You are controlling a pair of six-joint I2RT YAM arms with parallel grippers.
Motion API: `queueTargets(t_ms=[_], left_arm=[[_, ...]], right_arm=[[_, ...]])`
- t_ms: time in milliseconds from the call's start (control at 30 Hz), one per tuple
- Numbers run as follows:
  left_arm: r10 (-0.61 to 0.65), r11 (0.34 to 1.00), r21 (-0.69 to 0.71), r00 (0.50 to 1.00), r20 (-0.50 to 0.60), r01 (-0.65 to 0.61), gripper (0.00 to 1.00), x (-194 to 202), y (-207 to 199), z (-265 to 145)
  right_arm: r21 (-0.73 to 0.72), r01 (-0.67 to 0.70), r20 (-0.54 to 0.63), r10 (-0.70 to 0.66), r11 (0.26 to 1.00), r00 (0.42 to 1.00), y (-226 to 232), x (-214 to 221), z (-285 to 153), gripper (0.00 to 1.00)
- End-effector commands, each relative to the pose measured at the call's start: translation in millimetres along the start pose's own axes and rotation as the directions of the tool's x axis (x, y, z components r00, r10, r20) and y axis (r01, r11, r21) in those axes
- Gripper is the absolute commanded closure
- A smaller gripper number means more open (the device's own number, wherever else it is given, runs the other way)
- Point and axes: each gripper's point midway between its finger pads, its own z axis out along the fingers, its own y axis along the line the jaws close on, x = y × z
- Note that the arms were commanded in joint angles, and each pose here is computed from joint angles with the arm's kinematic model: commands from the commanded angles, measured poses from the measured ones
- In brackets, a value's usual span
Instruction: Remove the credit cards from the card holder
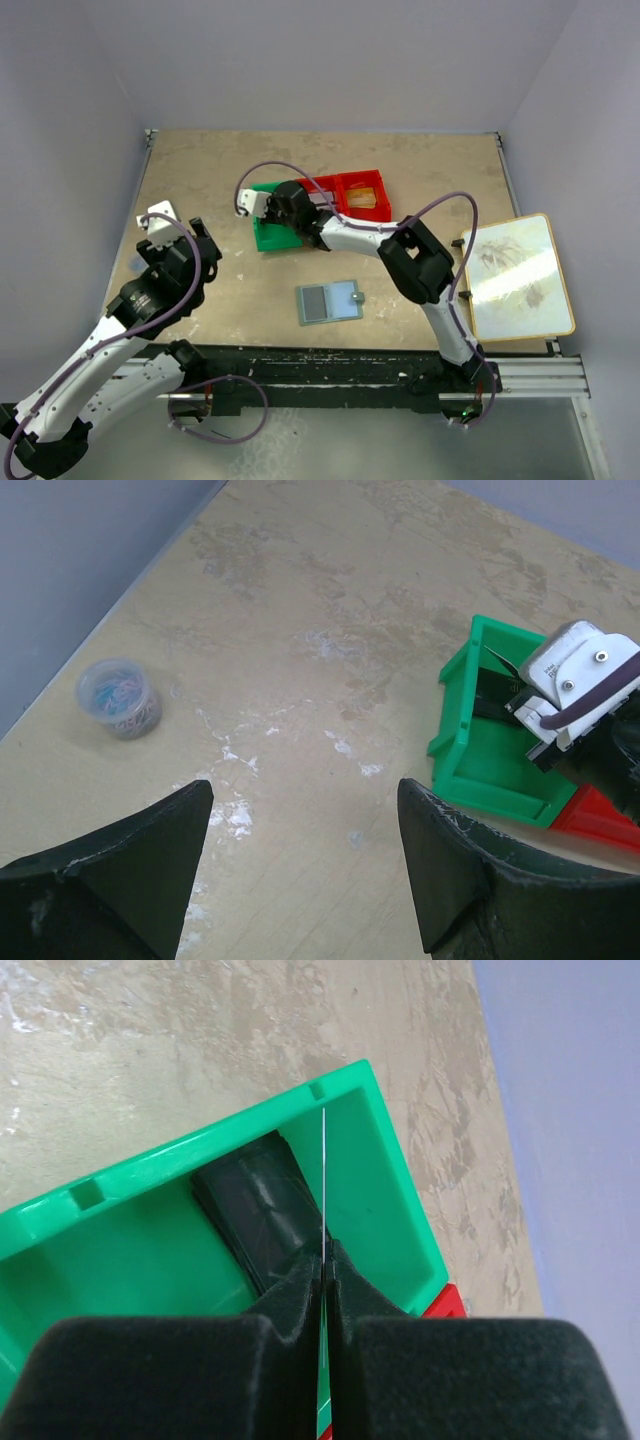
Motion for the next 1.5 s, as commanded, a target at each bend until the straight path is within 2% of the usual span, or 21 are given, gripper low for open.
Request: queueTargets(t_ms=[0,633,900,1133,1233,1467], left_arm=[[-0.04,0.999,-0.009,0.999,0.029,0.04,0.27,-13.1,1.6,-2.4],[-0.04,0.999,-0.003,0.999,0.026,0.04,0.27,-12.4,1.2,-2.8],[-0.042,0.999,-0.004,0.999,0.027,0.042,0.27,-12.1,1.7,-2.9],[-0.037,0.999,0.0,0.999,0.021,0.037,0.27,-10.8,0.4,-2.6],[-0.032,0.999,0.006,0.999,0.015,0.031,0.27,-9.6,-1.4,-2.2],[-0.024,1.0,0.009,1.0,0.009,0.024,0.27,-8.1,-3.0,-1.6]], right_arm=[[0.055,0.039,-0.012,-0.039,0.998,0.999,-22.7,-11.5,3.9,1.0],[0.016,0.122,-0.109,-0.12,0.992,0.987,-11.1,11.1,30.4,1.0],[0.031,0.16,-0.147,-0.154,0.987,0.977,-13.1,19.4,36.0,0.95],[0.037,0.142,-0.132,-0.136,0.989,0.982,-14.8,15.0,34.8,0.8],[0.04,0.131,-0.124,-0.125,0.991,0.984,-16.4,13.1,33.1,0.7],[0.043,0.079,-0.081,-0.075,0.996,0.994,-19.6,1.1,25.1,0.58]])
